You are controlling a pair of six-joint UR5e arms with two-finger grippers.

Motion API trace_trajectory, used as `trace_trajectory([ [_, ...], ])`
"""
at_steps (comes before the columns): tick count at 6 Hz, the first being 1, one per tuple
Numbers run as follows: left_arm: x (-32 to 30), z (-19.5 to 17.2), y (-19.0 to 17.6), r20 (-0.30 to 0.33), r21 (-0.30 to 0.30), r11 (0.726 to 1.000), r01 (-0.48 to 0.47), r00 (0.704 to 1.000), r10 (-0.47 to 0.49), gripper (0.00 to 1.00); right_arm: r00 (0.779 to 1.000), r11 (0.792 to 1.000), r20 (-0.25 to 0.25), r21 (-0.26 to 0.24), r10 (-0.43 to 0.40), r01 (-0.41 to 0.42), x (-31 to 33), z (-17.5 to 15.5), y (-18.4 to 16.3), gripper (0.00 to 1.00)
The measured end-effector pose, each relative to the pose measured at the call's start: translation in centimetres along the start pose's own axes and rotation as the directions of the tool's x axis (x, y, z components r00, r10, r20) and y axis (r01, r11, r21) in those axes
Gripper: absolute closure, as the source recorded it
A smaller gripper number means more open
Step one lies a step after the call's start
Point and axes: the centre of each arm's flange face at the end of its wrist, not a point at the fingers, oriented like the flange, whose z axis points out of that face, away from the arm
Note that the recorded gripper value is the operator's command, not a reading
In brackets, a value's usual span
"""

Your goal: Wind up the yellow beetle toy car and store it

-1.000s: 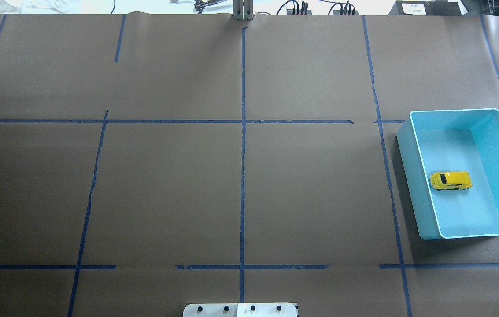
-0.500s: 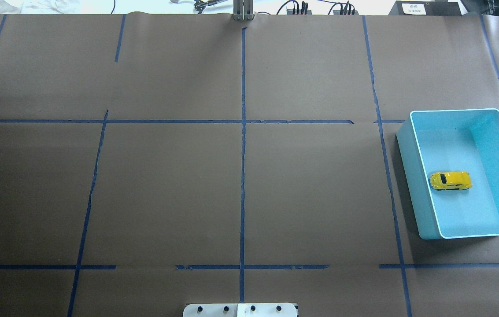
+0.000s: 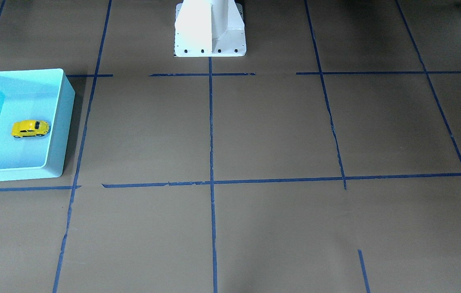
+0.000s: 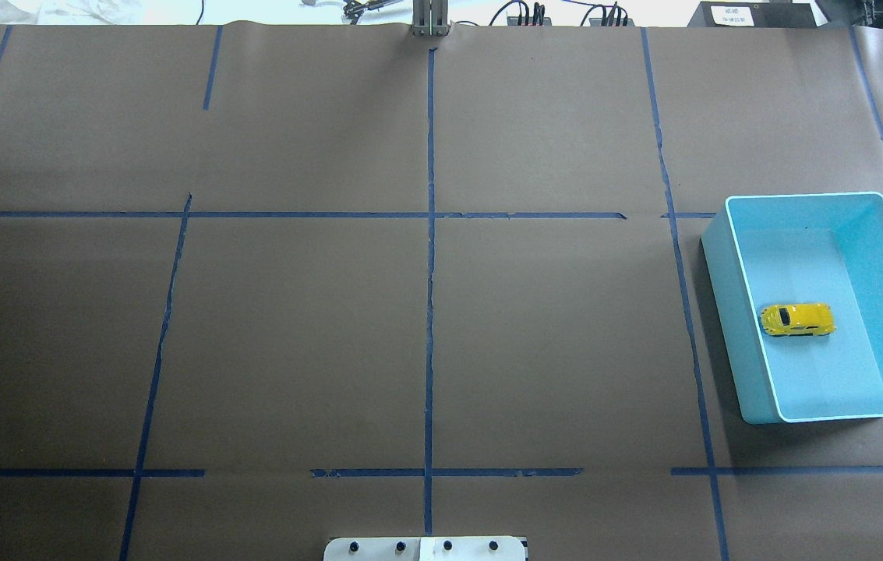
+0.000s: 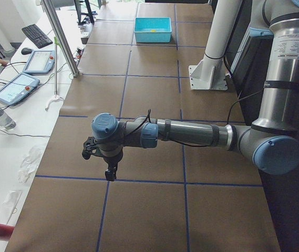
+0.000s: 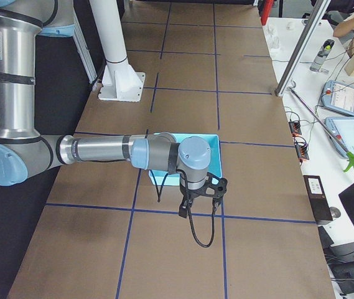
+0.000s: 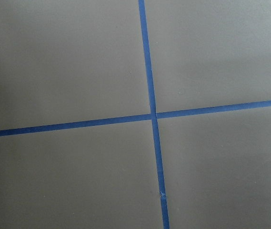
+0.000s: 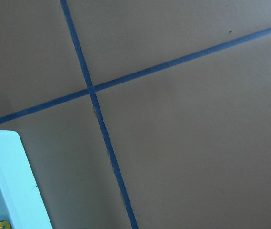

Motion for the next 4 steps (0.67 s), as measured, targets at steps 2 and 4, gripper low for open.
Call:
trace_trajectory([
  [2,-0.2,0.0,0.2,0.019,-0.002,1.000,0.000,1.000,0.000,0.00,0.998,0.996,0.029,0.067,-0.061,0.059,1.2,1.4,0.0,0.00],
  [4,-0.6,-0.2,0.1,0.070,-0.004,1.000,-0.001,0.998,0.001,0.00,0.996,0.996,0.044,0.038,-0.078,0.076,-0.2,1.6,0.4,0.00],
])
